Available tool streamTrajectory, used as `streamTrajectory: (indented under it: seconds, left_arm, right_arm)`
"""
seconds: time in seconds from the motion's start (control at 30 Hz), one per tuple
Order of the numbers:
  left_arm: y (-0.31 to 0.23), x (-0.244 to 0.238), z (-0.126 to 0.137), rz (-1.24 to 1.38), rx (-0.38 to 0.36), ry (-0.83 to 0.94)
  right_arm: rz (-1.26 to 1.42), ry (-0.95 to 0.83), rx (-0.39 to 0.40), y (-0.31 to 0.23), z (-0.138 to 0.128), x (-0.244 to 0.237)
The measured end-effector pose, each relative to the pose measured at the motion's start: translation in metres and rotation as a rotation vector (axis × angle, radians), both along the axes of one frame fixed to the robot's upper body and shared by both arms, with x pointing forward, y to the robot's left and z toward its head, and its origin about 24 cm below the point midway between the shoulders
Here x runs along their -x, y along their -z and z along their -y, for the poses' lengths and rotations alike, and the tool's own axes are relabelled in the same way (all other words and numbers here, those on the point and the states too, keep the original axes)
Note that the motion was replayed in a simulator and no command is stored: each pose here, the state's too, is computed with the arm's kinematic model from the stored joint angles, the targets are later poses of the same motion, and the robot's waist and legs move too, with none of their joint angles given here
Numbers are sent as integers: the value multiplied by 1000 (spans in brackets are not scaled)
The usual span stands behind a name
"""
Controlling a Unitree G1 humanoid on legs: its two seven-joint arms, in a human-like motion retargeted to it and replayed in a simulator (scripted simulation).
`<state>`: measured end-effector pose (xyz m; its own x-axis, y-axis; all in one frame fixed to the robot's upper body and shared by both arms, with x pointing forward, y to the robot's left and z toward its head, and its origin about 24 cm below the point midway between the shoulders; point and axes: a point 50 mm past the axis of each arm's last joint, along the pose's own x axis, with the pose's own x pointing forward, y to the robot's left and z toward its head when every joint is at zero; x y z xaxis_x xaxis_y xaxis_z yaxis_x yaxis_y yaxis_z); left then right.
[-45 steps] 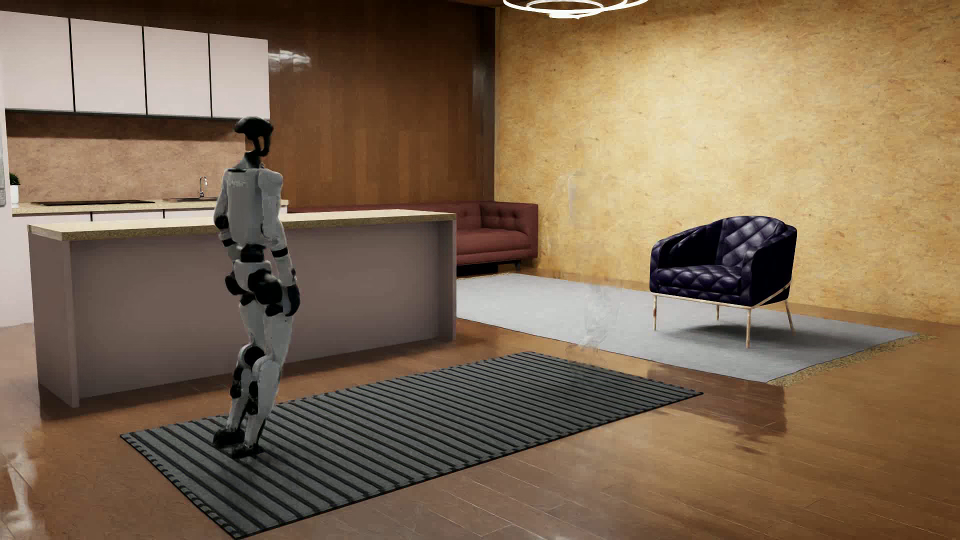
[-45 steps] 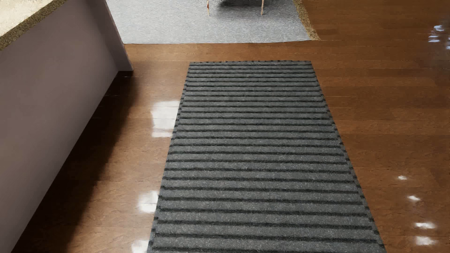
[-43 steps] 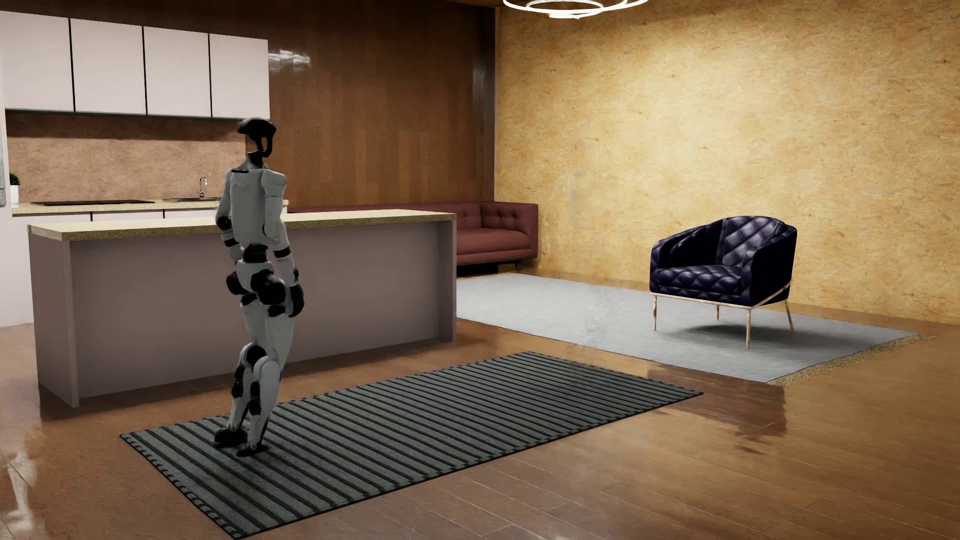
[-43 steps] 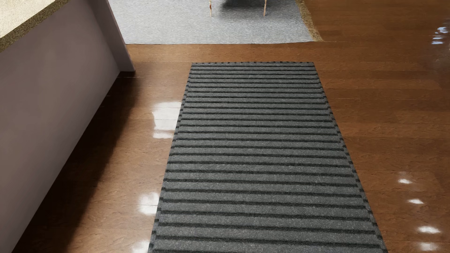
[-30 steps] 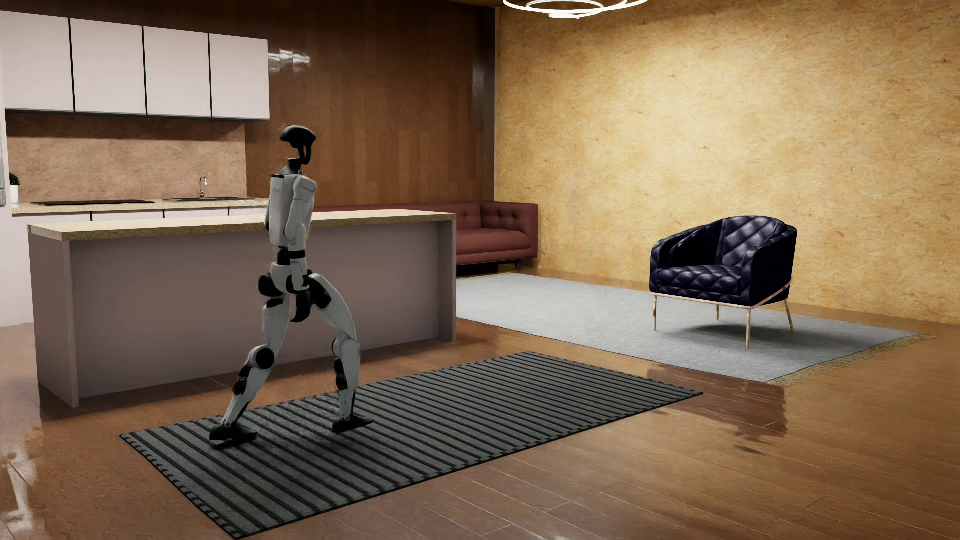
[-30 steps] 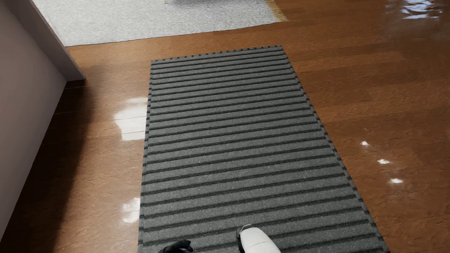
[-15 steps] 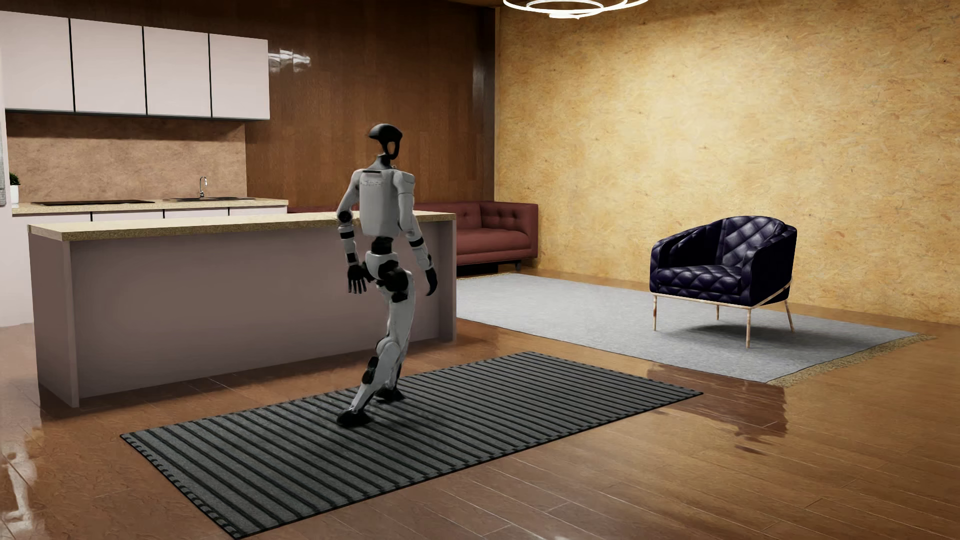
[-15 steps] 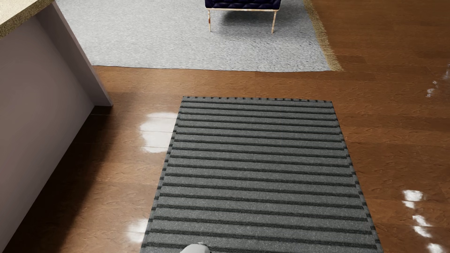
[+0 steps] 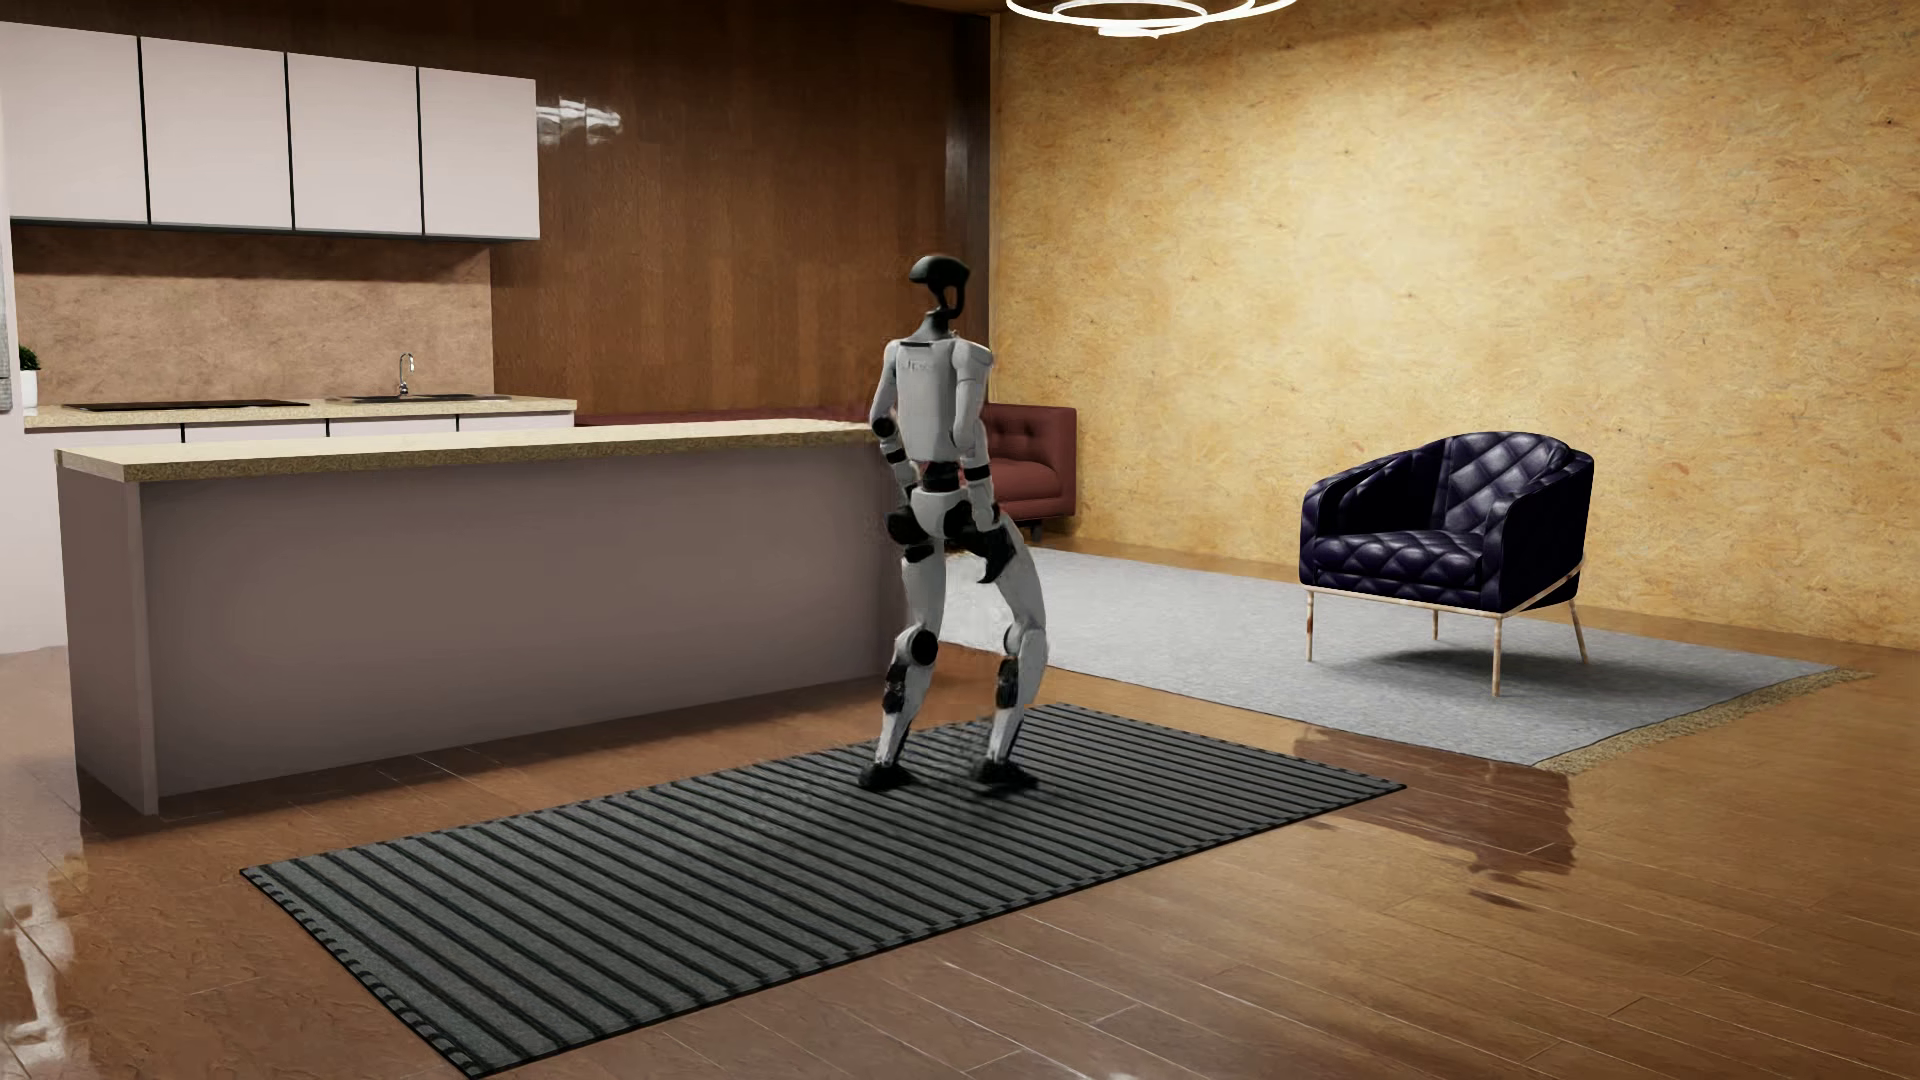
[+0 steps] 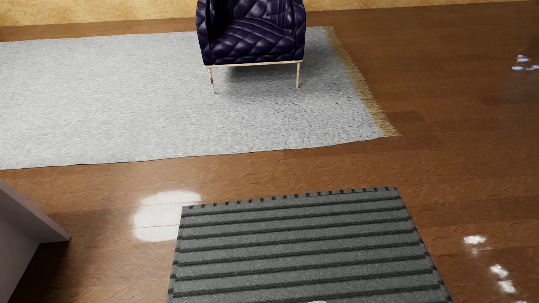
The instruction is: Move towards the leather armchair
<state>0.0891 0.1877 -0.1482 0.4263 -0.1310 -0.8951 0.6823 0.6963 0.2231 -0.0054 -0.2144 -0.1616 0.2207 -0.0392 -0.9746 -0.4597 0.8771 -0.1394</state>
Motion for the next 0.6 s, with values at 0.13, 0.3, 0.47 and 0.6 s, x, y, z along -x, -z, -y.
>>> streamTrajectory:
  seconds: [0.13,0.3,0.47,0.6]
  left_arm:
    - [-24,-59,-16,185,-3,-80]
    - [-3,-11,-9,50,21,-182]
    - [15,61,-2,-172,-14,-137]
    - [16,109,-9,-305,-55,-97]
  right_arm:
    - [-54,-28,21,1,6,13]
    - [-55,-1,37,2,9,8]
    - [192,-52,-36,-9,-7,-62]
    - [345,1,-5,-28,12,-101]
